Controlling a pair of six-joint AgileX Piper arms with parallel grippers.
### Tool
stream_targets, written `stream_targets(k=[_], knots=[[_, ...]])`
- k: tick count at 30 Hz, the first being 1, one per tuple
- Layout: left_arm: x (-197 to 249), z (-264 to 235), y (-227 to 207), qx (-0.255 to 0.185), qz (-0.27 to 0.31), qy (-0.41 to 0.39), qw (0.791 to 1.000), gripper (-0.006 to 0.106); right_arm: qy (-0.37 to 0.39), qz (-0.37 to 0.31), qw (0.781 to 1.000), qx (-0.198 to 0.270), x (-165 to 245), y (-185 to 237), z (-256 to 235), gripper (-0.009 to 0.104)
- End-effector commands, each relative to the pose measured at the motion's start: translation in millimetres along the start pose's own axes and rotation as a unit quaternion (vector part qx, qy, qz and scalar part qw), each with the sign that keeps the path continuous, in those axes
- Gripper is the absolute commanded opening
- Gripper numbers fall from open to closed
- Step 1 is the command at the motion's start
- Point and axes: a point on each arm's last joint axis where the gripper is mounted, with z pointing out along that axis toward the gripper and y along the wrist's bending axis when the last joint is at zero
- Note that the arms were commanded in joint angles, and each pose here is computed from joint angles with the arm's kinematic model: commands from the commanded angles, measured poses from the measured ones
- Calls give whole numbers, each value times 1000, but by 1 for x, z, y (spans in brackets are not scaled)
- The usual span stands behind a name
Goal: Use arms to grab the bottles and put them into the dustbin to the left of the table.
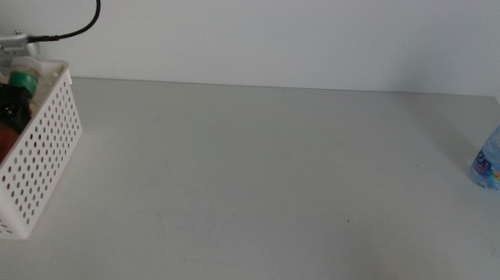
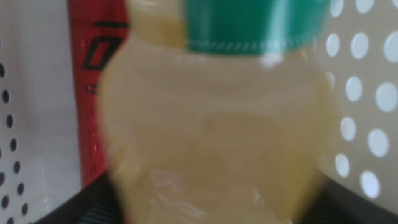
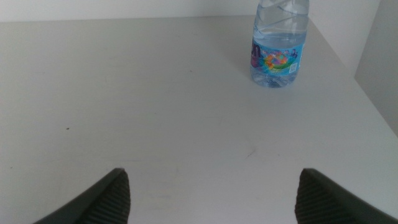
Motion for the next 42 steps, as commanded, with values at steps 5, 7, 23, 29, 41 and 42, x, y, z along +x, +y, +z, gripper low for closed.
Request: stream_targets(k=[5, 7, 23, 29, 41, 42], knots=[[2, -66, -15, -4, -12, -41, 999, 94, -44, -10, 999, 3, -8, 0, -2, 68], [4, -82, -19, -4, -27, -50, 998, 93, -44, -10, 999, 3, -8, 0, -2, 68], [62, -211, -147, 4, 178, -219, 959, 93, -44, -10, 999, 3, -8, 0, -2, 68], [115, -230, -179, 32, 196, -266, 943, 93, -44, -10, 999, 3, -8, 0, -2, 68], [253, -207, -163, 77, 193, -456, 865, 93, -44, -10, 999, 3, -8, 0, -2, 68], [262, -199, -161, 89, 184, -456, 866, 93, -44, -10, 999, 3, -8, 0, -2, 68]])
